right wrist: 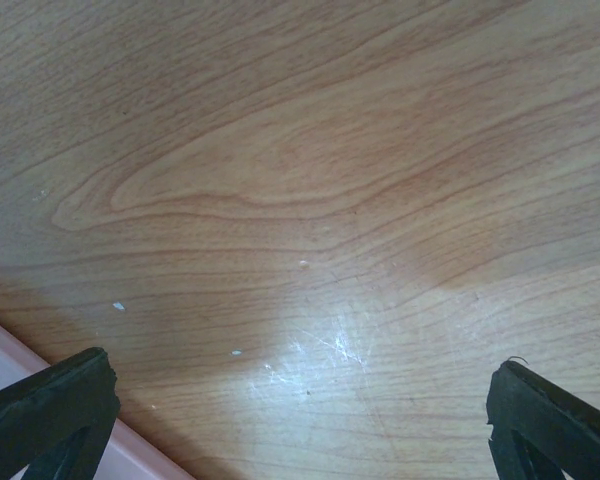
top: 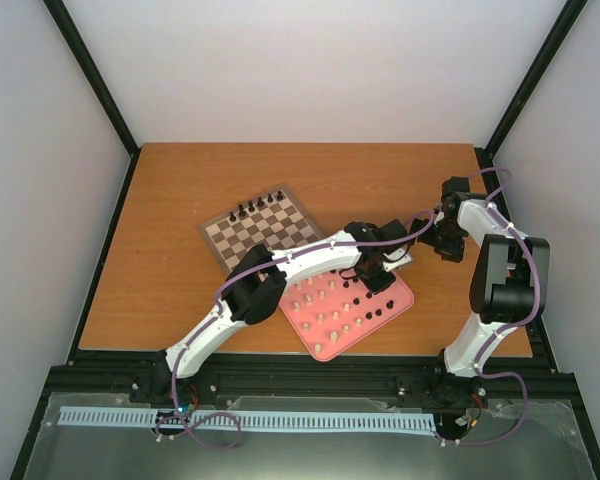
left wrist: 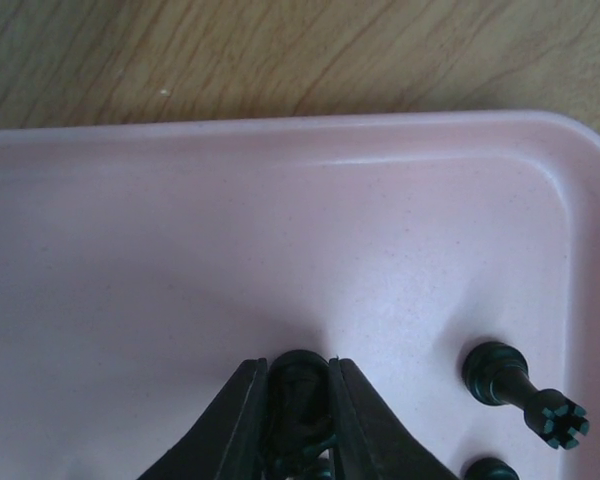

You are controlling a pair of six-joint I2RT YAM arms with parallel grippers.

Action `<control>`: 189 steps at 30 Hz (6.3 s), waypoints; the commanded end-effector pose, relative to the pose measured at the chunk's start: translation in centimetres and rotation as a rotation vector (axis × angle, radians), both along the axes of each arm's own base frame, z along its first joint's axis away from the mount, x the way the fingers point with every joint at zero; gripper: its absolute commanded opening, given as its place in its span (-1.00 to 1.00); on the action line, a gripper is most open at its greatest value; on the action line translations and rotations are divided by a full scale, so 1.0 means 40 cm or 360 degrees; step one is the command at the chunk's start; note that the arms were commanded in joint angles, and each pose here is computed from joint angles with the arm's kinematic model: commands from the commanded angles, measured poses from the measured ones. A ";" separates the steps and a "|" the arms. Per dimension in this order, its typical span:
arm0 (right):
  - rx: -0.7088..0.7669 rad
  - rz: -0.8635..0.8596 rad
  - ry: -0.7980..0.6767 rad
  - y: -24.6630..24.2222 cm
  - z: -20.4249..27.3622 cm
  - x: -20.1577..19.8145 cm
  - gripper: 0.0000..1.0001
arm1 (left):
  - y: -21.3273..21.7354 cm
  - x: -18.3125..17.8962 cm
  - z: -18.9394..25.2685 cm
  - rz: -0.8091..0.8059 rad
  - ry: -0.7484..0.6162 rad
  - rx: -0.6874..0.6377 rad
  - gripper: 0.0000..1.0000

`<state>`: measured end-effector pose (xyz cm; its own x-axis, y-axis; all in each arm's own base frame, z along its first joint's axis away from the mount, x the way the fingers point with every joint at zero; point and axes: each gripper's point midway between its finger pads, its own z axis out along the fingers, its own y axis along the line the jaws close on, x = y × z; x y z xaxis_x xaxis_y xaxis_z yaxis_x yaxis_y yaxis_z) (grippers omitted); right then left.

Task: Set up the chess pieces on the board
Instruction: Pick up the chess piece from the storage box, then place the chess piece on the chessboard, then pick up the chess piece from the storage box.

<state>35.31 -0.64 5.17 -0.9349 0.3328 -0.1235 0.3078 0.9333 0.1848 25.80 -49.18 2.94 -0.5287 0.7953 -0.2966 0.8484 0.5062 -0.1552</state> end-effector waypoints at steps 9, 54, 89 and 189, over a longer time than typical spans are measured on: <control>0.0012 -0.0004 -0.0046 0.000 0.019 0.003 1.00 | 0.039 0.095 0.186 0.0096 -0.0240 -0.0056 -0.61; 0.0044 0.0007 0.0024 0.007 -0.018 0.010 1.00 | 1.048 0.461 0.180 0.1534 -0.0148 0.0129 -0.62; 0.0050 0.0021 0.0074 0.007 -0.045 0.013 1.00 | 1.074 0.493 0.063 0.1568 -0.0116 0.0288 -0.61; 0.0042 0.0006 0.0014 0.006 -0.020 0.023 1.00 | -0.062 -0.139 0.118 -0.0316 -0.0072 -0.0121 0.37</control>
<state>35.56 -0.03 3.52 -0.9412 0.3307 -0.0695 0.3104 0.9274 0.2089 19.32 -50.45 7.58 -0.3578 0.8656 -0.3502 0.9329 0.3152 -0.1740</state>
